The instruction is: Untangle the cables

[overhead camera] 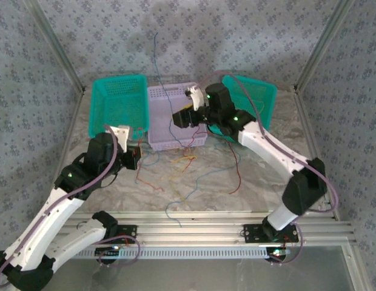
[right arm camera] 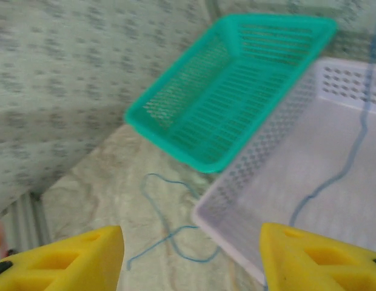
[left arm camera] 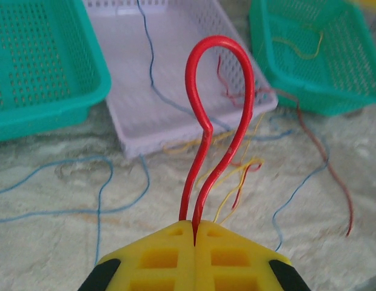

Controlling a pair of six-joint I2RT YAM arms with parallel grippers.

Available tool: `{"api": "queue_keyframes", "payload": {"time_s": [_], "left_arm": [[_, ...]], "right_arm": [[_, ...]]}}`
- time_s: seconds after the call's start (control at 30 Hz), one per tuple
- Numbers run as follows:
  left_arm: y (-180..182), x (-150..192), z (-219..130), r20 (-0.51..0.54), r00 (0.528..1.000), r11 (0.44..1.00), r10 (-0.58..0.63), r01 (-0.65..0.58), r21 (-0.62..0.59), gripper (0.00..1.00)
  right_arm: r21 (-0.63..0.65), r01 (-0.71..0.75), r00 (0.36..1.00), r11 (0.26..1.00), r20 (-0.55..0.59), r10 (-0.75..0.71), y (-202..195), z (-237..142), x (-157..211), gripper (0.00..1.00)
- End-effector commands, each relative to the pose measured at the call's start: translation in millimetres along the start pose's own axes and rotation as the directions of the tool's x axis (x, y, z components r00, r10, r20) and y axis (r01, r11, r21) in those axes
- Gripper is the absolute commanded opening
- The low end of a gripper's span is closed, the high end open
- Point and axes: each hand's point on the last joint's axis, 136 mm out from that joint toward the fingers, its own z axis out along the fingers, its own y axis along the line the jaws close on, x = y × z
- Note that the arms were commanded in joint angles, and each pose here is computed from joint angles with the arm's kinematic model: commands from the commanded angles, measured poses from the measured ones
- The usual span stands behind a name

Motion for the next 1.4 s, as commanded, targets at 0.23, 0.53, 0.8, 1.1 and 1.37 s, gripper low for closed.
{"api": "queue_keyframes", "payload": {"time_s": [0.23,0.53,0.8,1.1,1.37], "left_arm": [[-53.0,-102.4,-5.6,0.225,0.944,0.956,-0.242,0.191,0.224,0.0],[-76.4,-111.1,18.4,0.164,0.938,0.92,-0.306,0.247,0.303,0.0],[-90.0,-105.9,27.1,0.127,0.943,0.91,-0.308,0.253,0.328,0.0],[-101.9,-103.0,24.7,0.092,0.957,0.906,-0.276,0.227,0.357,0.07],[-97.0,-92.6,8.1,0.133,0.962,0.908,-0.239,0.173,0.383,0.6]], "right_arm": [[-0.262,0.094,0.995,0.96,0.001,-0.097,62.8,-12.4,59.3,0.64],[-0.314,0.153,0.988,0.937,0.034,-0.15,91.5,6.0,76.9,0.64],[-0.25,0.222,0.975,0.942,0.055,-0.215,95.3,22.7,71.9,0.62],[-0.105,0.276,0.958,0.955,0.109,-0.265,83.2,6.7,53.1,0.0],[-0.05,0.26,0.946,0.964,0.216,-0.243,79.3,-45.4,20.7,0.0]]}}
